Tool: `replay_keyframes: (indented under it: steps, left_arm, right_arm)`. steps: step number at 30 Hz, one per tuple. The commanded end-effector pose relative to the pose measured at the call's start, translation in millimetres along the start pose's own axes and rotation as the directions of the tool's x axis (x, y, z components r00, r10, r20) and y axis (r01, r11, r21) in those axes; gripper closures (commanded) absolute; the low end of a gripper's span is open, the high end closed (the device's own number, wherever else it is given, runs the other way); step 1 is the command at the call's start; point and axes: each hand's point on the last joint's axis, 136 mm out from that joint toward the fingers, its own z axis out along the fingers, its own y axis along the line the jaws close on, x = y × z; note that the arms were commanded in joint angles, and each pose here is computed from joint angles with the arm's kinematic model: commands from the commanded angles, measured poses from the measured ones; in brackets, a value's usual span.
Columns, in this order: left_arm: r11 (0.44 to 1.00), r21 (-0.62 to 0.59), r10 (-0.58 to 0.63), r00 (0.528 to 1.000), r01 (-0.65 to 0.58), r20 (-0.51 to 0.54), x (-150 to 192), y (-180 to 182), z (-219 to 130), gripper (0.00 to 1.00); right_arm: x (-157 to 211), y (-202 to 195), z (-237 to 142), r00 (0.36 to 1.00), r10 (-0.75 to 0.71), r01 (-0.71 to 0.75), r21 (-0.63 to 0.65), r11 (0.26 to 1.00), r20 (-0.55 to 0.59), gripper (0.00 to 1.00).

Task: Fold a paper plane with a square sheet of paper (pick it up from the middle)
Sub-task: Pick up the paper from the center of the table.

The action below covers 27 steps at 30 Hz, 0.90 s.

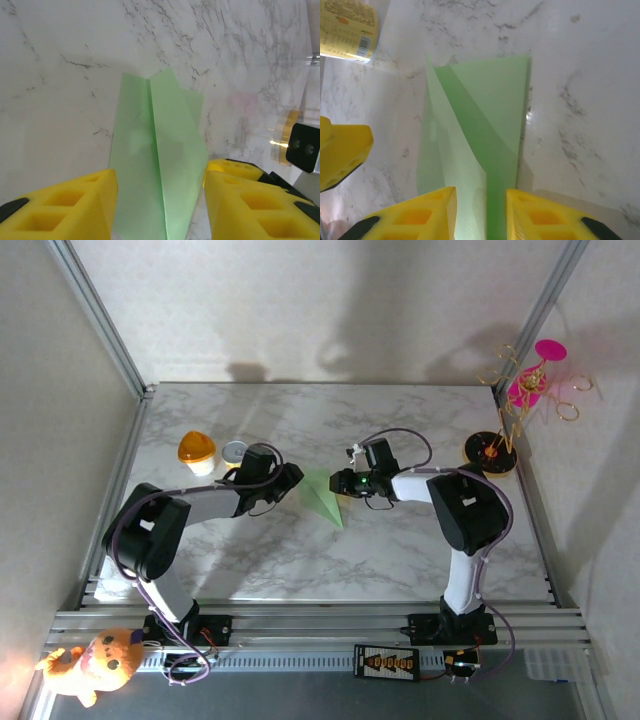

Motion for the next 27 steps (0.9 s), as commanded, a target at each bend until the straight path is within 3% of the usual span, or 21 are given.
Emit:
replay_keyframes:
  steps: [1, 7, 15, 21, 27]
  left_arm:
    - [0.999, 0.052, -0.012, 1.0, 0.011, 0.021, -5.7, -13.0, -8.2, 0.51]
    - [0.999, 0.05, -0.014, 1.0, 0.013, 0.019, -6.8, -11.0, -9.0, 0.5]
    - [0.996, 0.09, -0.024, 0.999, 0.021, 0.024, -10.7, -13.9, -20.1, 0.5]
    - [0.962, 0.272, -0.028, 1.0, 0.025, 0.009, -9.0, -38.8, -41.2, 0.48]
    - [0.884, 0.468, 0.027, 1.0, -0.022, -0.005, 3.9, -73.5, -66.3, 0.36]
  right_arm:
    - [-5.4, 7.3, 5.6, 1.0, -0.023, 0.022, -0.059, 0.998, -0.01, 0.71]
    - [-5.4, 13.7, 10.6, 0.999, -0.026, 0.022, -0.113, 0.993, -0.033, 0.73]
    - [-13.4, 27.3, 0.8, 0.999, -0.044, 0.046, -0.165, 0.985, 0.015, 0.91]
    - [-35.0, 56.5, -27.4, 0.992, -0.026, 0.058, -0.266, 0.962, 0.123, 0.99]
    - [-52.2, 93.8, -65.7, 0.978, 0.016, 0.066, -0.382, 0.922, 0.207, 1.0]
